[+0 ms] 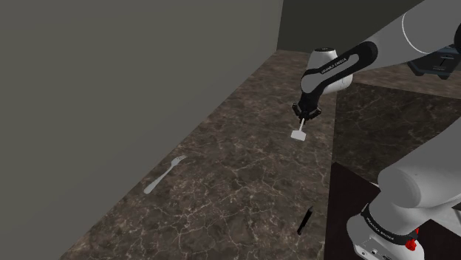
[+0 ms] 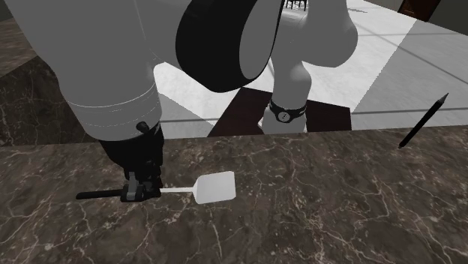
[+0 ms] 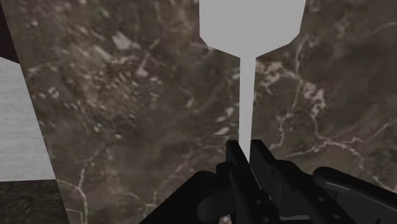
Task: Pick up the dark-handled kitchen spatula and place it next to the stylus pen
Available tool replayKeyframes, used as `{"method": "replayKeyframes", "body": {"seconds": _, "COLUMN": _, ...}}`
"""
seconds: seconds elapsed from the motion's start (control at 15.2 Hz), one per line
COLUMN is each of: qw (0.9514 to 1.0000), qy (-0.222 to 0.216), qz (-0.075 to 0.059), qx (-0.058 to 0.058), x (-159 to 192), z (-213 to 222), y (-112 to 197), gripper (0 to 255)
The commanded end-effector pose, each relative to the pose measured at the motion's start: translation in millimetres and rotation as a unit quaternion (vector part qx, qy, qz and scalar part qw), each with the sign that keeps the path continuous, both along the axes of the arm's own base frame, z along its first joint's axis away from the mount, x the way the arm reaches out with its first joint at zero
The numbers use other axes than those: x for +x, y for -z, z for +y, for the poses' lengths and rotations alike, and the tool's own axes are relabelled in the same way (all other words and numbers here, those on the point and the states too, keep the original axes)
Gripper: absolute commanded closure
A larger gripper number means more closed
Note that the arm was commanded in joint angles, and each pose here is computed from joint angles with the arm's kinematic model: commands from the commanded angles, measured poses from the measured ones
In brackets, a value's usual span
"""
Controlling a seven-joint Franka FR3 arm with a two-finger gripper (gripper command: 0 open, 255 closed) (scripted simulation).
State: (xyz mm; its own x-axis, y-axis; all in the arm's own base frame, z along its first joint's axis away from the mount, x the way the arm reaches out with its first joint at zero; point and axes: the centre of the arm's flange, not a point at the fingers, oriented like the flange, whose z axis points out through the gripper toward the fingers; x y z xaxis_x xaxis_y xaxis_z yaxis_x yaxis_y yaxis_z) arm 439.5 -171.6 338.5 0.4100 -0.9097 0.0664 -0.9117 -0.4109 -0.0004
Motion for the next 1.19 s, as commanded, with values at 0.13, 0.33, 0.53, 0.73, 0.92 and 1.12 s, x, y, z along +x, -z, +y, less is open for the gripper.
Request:
{"method": "replayKeyframes", "body": {"seconds": 0.13, "qw": 1.0, "qy": 0.0, "qz": 0.0, "qx": 0.0, "x": 0.0, "z": 0.0, "y": 0.0, "gripper": 255}}
{"method": "replayKeyframes", "body": {"seconds": 0.33, "qw": 1.0, "qy": 0.0, "qz": 0.0, "qx": 0.0, "x": 0.0, "z": 0.0, "y": -15.8, "gripper": 255}}
{"method": "replayKeyframes", "body": {"seconds": 0.53, "qw": 1.0, "qy": 0.0, "qz": 0.0, "qx": 0.0, "x": 0.0, "z": 0.0, "y": -31.6, "gripper": 255}}
{"method": "replayKeyframes", "body": {"seconds": 0.73, "qw": 1.0, "qy": 0.0, "qz": 0.0, "qx": 0.0, "x": 0.0, "z": 0.0, "y": -47.5, "gripper": 255}}
{"method": "replayKeyframes", "body": {"seconds": 0.92, "qw": 1.0, "qy": 0.0, "qz": 0.0, "qx": 0.0, "x": 0.0, "z": 0.0, "y": -63.3, "gripper": 255}}
{"method": "replayKeyframes", "body": {"seconds": 1.12, "qw": 1.0, "qy": 0.0, "qz": 0.0, "qx": 0.0, "x": 0.0, "z": 0.0, "y": -79.2, "gripper": 255}}
